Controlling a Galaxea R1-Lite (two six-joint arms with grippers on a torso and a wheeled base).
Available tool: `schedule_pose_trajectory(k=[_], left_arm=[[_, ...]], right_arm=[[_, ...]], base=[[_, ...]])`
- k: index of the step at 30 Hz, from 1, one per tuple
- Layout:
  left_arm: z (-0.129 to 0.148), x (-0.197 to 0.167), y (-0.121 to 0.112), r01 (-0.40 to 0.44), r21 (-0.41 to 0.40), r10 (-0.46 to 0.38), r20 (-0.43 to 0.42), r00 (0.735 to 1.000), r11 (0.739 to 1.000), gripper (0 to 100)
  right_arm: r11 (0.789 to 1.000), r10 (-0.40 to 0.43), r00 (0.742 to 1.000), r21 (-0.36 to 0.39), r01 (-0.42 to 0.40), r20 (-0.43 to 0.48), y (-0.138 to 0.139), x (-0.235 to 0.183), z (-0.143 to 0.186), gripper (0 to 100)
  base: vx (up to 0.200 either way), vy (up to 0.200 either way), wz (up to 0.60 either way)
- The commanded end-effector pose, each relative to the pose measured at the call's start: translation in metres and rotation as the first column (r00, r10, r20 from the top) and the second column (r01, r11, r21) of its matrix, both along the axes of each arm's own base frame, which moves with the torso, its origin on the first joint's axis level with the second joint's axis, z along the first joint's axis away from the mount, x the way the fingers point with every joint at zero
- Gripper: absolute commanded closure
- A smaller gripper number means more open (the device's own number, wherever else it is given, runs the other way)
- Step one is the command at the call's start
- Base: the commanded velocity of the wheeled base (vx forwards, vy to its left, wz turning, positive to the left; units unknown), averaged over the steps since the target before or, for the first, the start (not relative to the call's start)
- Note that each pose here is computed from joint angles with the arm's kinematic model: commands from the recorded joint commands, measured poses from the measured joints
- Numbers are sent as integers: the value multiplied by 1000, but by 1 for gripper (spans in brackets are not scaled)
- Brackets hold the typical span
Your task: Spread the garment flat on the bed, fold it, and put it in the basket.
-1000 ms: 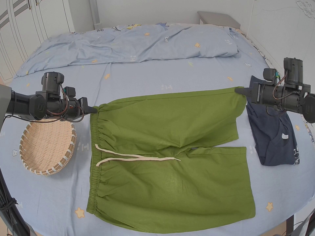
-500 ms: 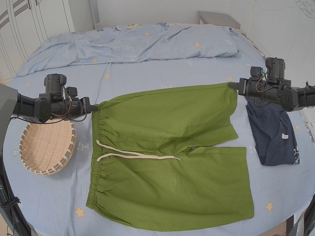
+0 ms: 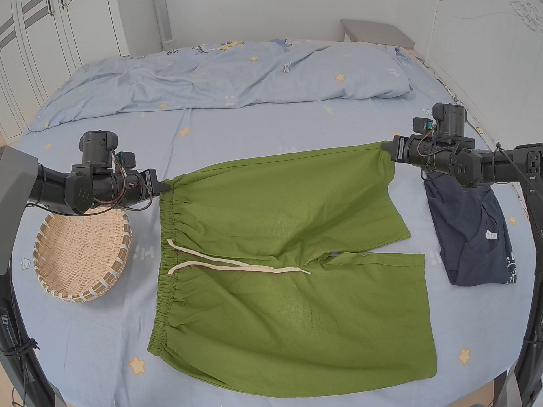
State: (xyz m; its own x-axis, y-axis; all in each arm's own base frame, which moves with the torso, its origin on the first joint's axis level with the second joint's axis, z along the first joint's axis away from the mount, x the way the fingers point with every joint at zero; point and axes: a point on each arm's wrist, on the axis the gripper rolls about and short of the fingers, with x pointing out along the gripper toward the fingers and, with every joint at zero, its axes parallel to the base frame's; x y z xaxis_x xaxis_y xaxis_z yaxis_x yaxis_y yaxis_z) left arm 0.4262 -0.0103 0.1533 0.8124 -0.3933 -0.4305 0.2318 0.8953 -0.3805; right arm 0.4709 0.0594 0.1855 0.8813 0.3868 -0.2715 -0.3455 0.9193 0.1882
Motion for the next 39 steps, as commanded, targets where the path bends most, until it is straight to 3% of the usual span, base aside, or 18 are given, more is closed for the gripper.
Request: schedule_pose_trajectory(k=[1, 7, 8, 22, 25, 32, 39], left_arm=[[-4, 3, 1, -3, 0, 3, -6, 1000, 1000, 100], [-4, 4, 1, -2, 1, 2, -5, 1000, 1000, 100], [-5, 4, 1, -3, 2, 3, -7, 1000, 1000, 0], [-2, 1, -4, 10, 1, -10, -4, 1000, 1000, 0], [9, -9, -5, 10, 2, -10, 13, 1000, 1000, 0], [36, -63, -13, 20, -29, -20, 10, 1000, 999, 0], [5, -161, -14, -12, -107, -10, -201, 980, 994, 0]], right_arm=[[1000, 6, 999, -6, -7, -36, 6, 12, -23, 100], [1000, 5, 999, -10, -6, -46, 10, 16, -31, 100], [1000, 1, 999, -12, -1, -41, 12, 18, -31, 0], [1000, -22, 999, 2, 22, -43, 3, 18, -29, 0], [998, -50, 998, 46, 52, -33, -9, 1, -5, 0], [984, -107, 988, 131, 121, -112, -32, -62, 22, 0], [985, -70, 958, 133, 110, -277, -43, -166, -14, 0]], base=[[0, 0, 0], [0, 0, 0], [0, 0, 0], [0, 0, 0], [0, 0, 0], [0, 0, 0], [0, 0, 0]])
